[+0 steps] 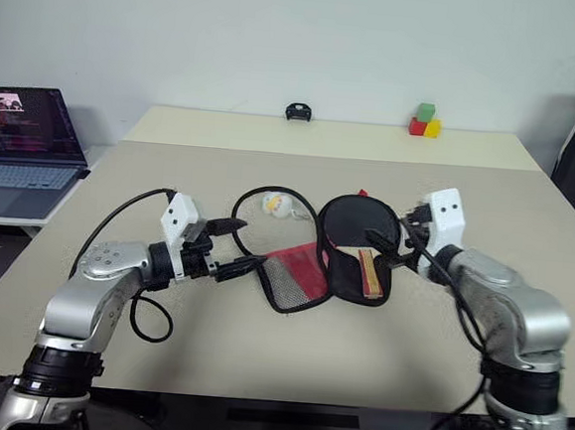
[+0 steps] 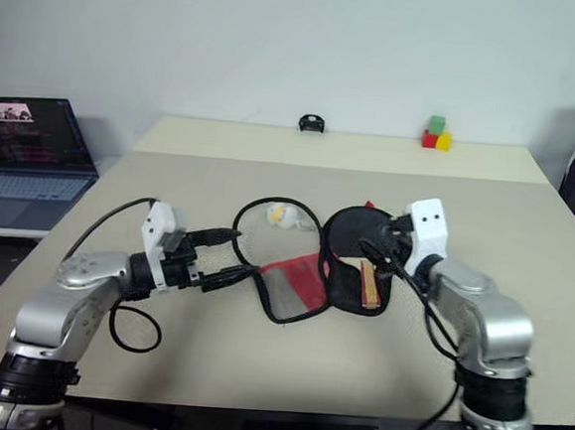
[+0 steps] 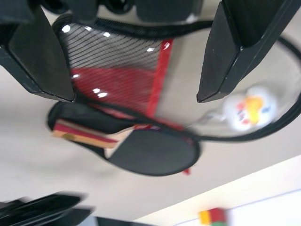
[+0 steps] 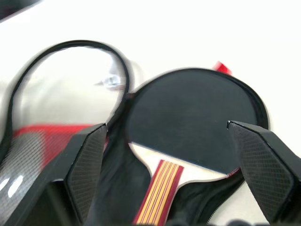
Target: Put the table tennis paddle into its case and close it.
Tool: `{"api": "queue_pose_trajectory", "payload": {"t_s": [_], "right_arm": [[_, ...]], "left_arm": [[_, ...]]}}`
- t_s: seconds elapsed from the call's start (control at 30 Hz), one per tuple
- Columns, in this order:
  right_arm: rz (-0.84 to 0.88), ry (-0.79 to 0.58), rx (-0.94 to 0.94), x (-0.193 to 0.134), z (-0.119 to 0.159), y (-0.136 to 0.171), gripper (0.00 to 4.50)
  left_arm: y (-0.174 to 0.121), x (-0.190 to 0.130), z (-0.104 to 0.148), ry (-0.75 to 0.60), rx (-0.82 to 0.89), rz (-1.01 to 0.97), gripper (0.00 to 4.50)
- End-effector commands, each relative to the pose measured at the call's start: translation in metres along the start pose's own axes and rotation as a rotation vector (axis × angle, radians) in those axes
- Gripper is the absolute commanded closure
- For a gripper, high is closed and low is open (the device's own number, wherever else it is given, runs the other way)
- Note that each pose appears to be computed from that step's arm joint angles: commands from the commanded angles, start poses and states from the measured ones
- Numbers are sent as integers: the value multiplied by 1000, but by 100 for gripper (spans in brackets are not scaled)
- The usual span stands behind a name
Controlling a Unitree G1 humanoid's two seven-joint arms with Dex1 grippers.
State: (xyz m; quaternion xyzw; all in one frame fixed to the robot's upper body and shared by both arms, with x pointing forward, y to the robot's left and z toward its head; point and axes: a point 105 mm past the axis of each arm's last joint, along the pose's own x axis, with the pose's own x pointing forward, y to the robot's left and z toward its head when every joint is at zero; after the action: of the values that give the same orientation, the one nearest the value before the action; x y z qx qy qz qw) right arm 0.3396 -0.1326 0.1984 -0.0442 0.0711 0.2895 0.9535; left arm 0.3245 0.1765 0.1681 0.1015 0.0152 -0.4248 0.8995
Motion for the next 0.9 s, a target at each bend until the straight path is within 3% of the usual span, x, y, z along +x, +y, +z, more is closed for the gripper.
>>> {"api": "queue_pose_trajectory", "payload": {"t_s": [0.03, 0.3, 0.6, 0.9], "right_arm": [[178, -106, -57, -17, 30, 13, 5], [388, -45, -81, -41, 38, 21, 5], [391, -57, -130, -42, 43, 18, 5], [378, -64, -116, -41, 42, 17, 5]], "left_arm": [[27, -9, -6, 28, 53, 168, 0], [49, -14, -22, 78, 32, 275, 0], [67, -12, -63, 186, -8, 375, 0], [78, 18, -71, 186, 3, 408, 0]]}}
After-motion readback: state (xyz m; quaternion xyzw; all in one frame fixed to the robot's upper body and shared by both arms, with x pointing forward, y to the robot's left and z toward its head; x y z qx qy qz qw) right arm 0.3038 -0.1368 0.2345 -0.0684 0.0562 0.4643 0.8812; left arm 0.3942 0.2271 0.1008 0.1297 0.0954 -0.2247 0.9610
